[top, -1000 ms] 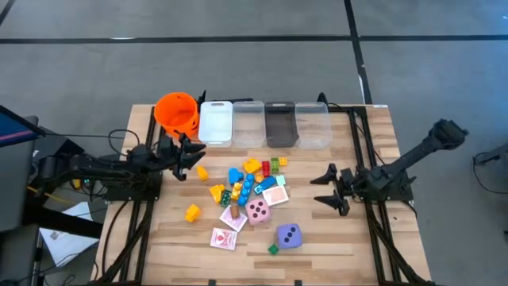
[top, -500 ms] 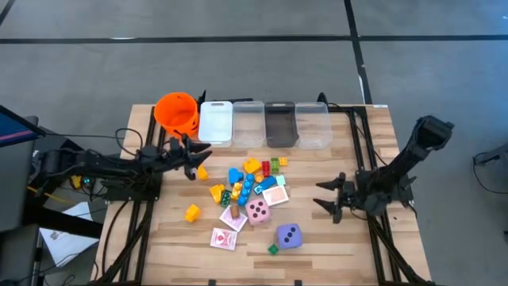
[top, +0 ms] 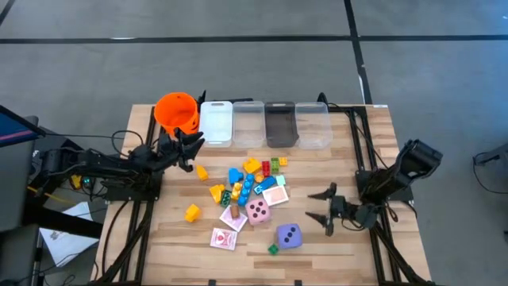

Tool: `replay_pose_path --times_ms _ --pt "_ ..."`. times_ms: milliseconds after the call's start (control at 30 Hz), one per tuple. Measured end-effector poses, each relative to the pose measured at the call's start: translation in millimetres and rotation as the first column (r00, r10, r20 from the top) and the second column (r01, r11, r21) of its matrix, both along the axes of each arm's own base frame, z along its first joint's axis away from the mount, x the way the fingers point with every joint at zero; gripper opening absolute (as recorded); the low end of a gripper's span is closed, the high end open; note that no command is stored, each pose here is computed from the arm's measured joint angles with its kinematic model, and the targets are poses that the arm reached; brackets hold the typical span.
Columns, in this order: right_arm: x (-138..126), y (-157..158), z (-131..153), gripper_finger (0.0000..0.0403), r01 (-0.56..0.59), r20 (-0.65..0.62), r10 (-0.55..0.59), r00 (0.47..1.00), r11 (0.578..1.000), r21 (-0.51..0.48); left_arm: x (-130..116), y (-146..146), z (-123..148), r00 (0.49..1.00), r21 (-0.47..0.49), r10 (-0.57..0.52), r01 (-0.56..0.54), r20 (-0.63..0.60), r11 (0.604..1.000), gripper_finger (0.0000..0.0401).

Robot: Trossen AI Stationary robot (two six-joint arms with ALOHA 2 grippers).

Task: Pick & Place Toys
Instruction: Put the purple dice into the black bin

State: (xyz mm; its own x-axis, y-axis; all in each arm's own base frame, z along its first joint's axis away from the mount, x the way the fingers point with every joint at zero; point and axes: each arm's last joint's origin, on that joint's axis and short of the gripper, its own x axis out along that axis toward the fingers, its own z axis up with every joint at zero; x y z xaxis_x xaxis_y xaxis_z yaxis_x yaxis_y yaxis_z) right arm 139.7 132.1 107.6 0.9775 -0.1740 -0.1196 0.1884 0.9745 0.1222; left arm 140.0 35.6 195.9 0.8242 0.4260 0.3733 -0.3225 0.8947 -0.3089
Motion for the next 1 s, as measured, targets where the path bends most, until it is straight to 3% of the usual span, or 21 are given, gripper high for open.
replay_pose_path --times_ms 233,367,733,1000 --pt "9 6 0 0.0296 -0.277 -0.015 0.279 0.96 0.957 0.091 15 1 3 0.997 -0.13 -0.073 0.068 -0.036 0.989 0.014" --pt "11 6 -1 0.0296 -0.371 -0.034 0.377 0.926 0.922 0.115 23 -2 2 0.989 -0.154 -0.134 0.123 -0.063 0.98 0.014" --pt "16 0 -2 0.0296 -0.332 -0.031 0.343 0.939 0.926 0.18 37 -3 7 0.986 -0.156 -0.148 0.135 -0.077 0.978 0.014" --pt "20 -4 -3 0.0296 -0.319 -0.049 0.33 0.943 0.935 0.157 39 -3 4 0.984 -0.167 -0.15 0.133 -0.094 0.977 0.014"
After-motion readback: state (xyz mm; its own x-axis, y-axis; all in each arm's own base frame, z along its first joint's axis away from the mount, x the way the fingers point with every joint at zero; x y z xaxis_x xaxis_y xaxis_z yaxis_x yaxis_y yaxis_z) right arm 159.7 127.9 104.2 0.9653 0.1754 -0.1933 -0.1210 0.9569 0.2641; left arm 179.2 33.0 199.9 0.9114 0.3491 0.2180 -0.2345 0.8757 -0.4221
